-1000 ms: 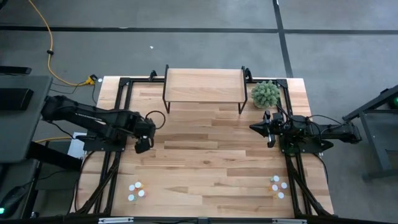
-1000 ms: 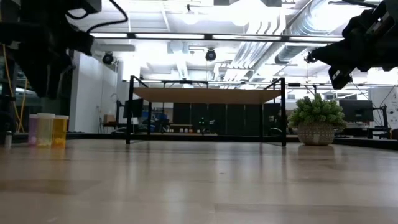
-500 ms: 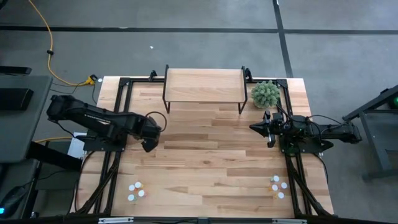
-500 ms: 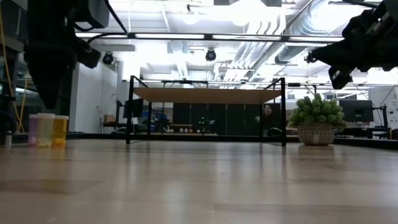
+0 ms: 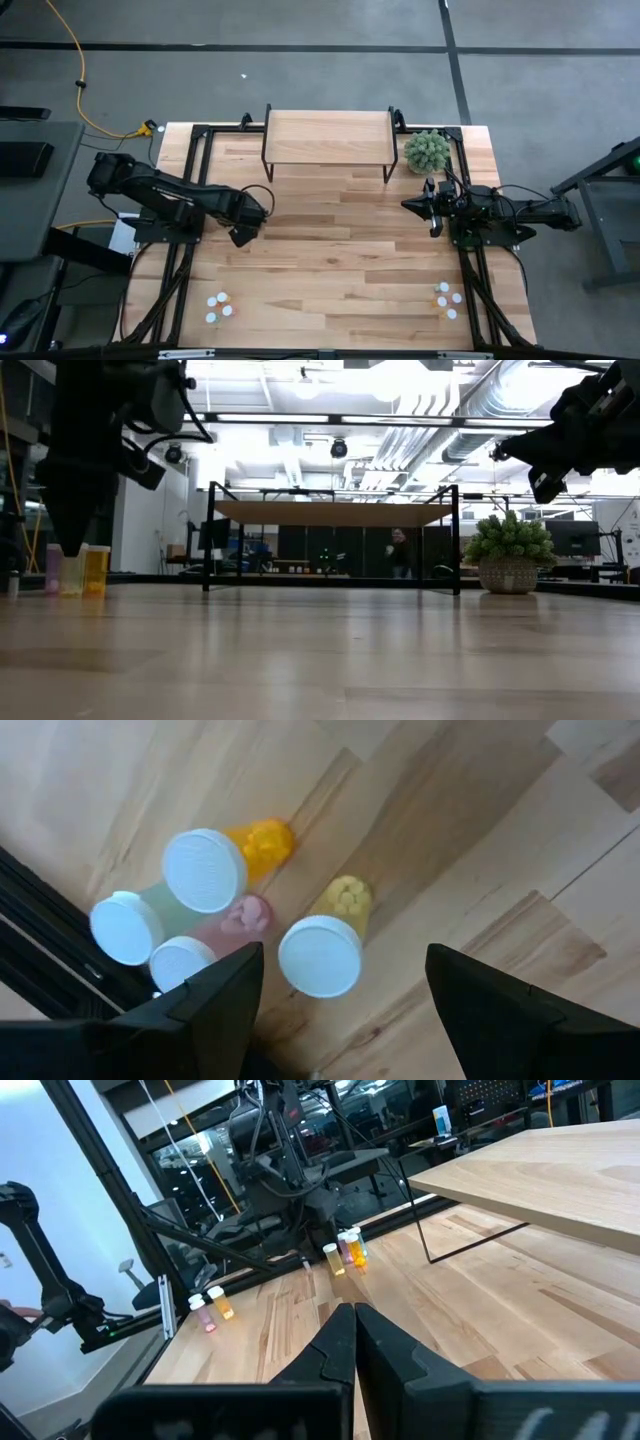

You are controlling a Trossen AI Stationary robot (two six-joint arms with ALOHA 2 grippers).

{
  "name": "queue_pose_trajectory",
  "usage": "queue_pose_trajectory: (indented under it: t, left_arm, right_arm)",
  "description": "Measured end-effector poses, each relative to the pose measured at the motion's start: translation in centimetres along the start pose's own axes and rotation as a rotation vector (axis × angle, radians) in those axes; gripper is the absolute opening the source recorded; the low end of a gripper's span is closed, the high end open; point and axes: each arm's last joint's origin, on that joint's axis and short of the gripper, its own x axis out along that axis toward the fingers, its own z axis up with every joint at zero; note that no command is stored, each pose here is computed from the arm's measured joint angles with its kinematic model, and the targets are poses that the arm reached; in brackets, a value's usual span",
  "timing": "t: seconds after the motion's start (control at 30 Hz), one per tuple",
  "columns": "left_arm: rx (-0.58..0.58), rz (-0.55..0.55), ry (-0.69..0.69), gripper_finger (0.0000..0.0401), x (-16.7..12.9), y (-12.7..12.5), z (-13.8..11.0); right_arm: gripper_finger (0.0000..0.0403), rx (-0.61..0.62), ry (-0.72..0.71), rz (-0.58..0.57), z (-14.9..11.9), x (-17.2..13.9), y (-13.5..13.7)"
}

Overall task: Pick and place medicine bottles onto shelf by color
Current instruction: Put the top yellow pill bottle on the shelf

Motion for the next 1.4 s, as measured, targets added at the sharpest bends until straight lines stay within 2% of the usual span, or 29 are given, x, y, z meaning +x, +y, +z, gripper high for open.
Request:
queue_pose_trajectory:
  t: [0.67,1.03,1.4]
  left_arm:
    - [-0.001,0.017,-0.029,0.0205,0.46,-0.47,0.48]
    - [0.093,0.02,-0.03,0.0154,0.46,-0.47,0.49]
    - [0.131,0.026,-0.035,0.012,0.46,-0.45,0.5]
  right_arm:
    - [0.0,0.0,0.0,0.0,0.01,0.0,0.0]
    - [0.0,0.0,0.0,0.0,0.0,0.0,0.0]
    - [0.0,0.0,0.0,0.0,0.01,0.0,0.01]
